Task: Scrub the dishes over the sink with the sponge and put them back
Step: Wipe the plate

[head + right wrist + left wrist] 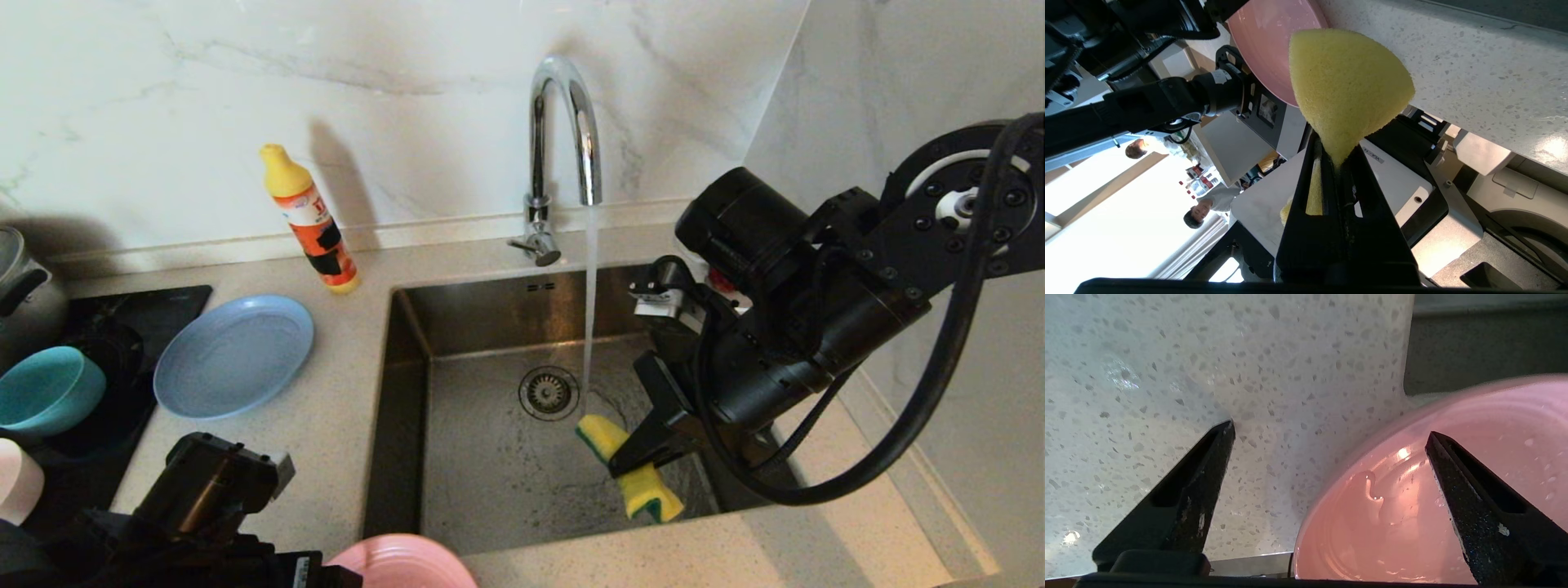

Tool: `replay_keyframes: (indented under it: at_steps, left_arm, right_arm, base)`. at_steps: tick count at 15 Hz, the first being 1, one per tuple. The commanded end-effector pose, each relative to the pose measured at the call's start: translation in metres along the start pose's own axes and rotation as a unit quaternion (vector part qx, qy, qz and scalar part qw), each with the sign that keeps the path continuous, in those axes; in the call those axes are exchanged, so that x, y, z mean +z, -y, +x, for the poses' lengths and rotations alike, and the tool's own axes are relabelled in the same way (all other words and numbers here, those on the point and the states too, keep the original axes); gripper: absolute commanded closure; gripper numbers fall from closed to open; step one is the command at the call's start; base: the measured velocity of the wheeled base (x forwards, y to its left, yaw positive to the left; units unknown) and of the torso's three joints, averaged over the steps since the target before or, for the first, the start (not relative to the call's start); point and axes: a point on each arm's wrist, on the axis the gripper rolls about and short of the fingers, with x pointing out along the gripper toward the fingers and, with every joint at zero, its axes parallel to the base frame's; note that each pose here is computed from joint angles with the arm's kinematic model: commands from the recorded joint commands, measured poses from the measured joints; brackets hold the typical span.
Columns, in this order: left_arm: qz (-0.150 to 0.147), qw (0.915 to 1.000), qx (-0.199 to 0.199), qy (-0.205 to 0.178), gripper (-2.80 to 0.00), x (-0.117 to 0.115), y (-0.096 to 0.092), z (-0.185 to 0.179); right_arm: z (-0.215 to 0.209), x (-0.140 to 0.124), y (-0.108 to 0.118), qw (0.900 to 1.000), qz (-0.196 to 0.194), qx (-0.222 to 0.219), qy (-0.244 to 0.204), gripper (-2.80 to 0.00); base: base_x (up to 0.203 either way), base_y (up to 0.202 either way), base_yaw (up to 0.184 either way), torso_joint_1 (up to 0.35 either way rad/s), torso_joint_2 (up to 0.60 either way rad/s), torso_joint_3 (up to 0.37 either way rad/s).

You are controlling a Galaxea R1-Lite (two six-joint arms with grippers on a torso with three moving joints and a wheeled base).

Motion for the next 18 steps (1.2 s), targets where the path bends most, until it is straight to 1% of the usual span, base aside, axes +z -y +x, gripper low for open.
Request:
replay_keyframes:
  at_steps: [1, 4, 5, 7, 17, 18]
  left_arm:
    - [0.003, 1.0000, 0.000, -0.009, -2.80, -0.003, 0.001, 0.002]
    - [0.004, 0.9999, 0.000, -0.010, -2.80, -0.003, 0.001, 0.003]
    - [0.004, 1.0000, -0.002, -0.006, 0.00, -0.002, 0.002, 0.002]
    - [-0.001, 1.0000, -0.006, 0.002, 0.00, 0.000, 0.002, -0.001]
    - [-0.005, 0.9998, -0.011, 0.014, 0.00, -0.002, 0.001, -0.008]
    - [-0.007, 0.9997, -0.014, 0.020, 0.00, -0.002, 0.000, -0.010]
  right_arm:
    - [-0.001, 0.000, 0.001, 1.000, 0.005, 0.000, -0.001, 0.00]
    - [0.000, 0.000, 0.002, 1.000, 0.006, -0.002, -0.003, 0.00]
    - [0.000, 0.000, 0.002, 1.000, 0.005, -0.001, -0.002, 0.00]
    - [-0.001, 0.000, 0.001, 1.000, 0.003, 0.001, 0.002, 0.00]
    - [0.001, 0.002, 0.001, 1.000, 0.002, 0.006, 0.002, 0.00]
    - [0.001, 0.002, 0.002, 1.000, 0.002, 0.007, 0.000, 0.00]
  base:
    - [0.000, 0.000, 0.000, 0.000, 0.00, 0.000]
    - [0.000, 0.000, 0.000, 0.000, 0.00, 0.000]
    - [0.000, 0.000, 0.000, 0.000, 0.00, 0.000]
    - [0.000, 0.000, 0.000, 0.000, 0.00, 0.000]
    - [0.000, 0.000, 0.000, 0.000, 0.00, 0.000]
    - [0.000, 0.000, 0.000, 0.000, 0.00, 0.000]
